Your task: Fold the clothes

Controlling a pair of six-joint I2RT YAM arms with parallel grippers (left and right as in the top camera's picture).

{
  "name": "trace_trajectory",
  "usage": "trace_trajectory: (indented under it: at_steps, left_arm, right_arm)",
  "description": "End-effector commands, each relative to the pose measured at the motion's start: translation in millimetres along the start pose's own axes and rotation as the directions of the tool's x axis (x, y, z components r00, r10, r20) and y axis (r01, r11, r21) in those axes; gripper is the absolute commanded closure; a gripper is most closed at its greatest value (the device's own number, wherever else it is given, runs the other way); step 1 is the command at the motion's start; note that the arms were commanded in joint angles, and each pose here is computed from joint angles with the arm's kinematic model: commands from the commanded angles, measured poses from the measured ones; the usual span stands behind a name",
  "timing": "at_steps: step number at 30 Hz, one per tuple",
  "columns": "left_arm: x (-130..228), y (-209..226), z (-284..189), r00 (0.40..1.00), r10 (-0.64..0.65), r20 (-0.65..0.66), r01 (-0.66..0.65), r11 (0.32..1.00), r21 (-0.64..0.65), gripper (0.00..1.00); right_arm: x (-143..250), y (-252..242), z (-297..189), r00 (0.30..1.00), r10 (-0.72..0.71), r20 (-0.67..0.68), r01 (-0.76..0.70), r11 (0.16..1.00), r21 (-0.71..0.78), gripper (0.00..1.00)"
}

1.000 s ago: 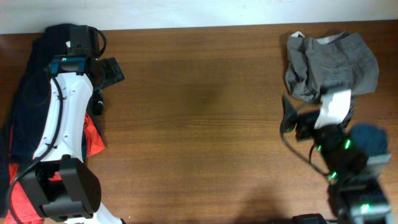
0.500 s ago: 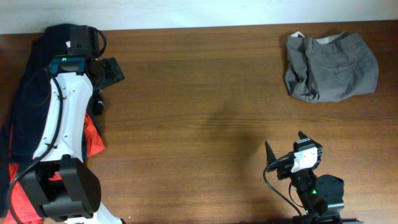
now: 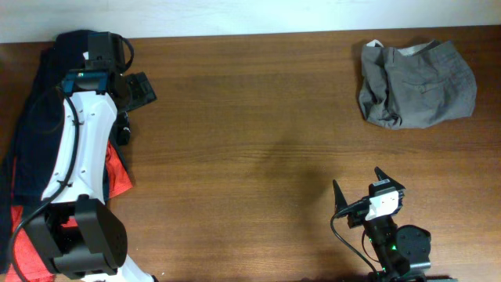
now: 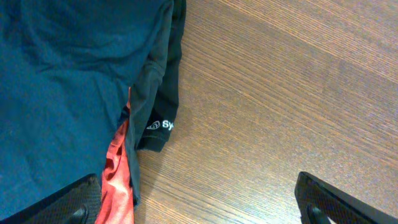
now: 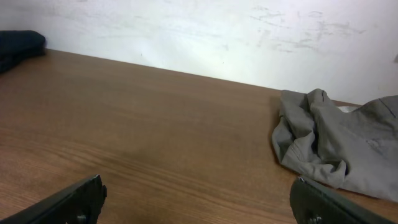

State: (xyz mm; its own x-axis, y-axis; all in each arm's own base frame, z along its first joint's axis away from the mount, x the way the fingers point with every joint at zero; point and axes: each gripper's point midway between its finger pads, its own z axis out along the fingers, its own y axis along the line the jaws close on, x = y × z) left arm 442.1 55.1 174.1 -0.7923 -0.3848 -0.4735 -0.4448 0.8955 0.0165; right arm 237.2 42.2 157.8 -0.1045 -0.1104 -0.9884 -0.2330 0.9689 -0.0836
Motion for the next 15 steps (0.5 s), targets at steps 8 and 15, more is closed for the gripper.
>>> trace_trajectory:
  at_steps: [8, 15]
  left_arm:
    - [-0.7, -2.1, 1.1, 1.000, -0.014, 0.000, 0.014, 1.000, 0.002, 0.01]
    - [-0.5, -1.1, 0.7, 1.000, -0.015, -0.001, 0.015, 1.000, 0.001, 0.01]
  right_arm:
    - [1.6, -0.1, 0.1, 1.000, 0.002, 0.004, -0.002, 1.000, 0.000, 0.01]
    - [1.6, 0.0, 0.1, 1.000, 0.002, 0.004, -0.002, 1.000, -0.001, 0.01]
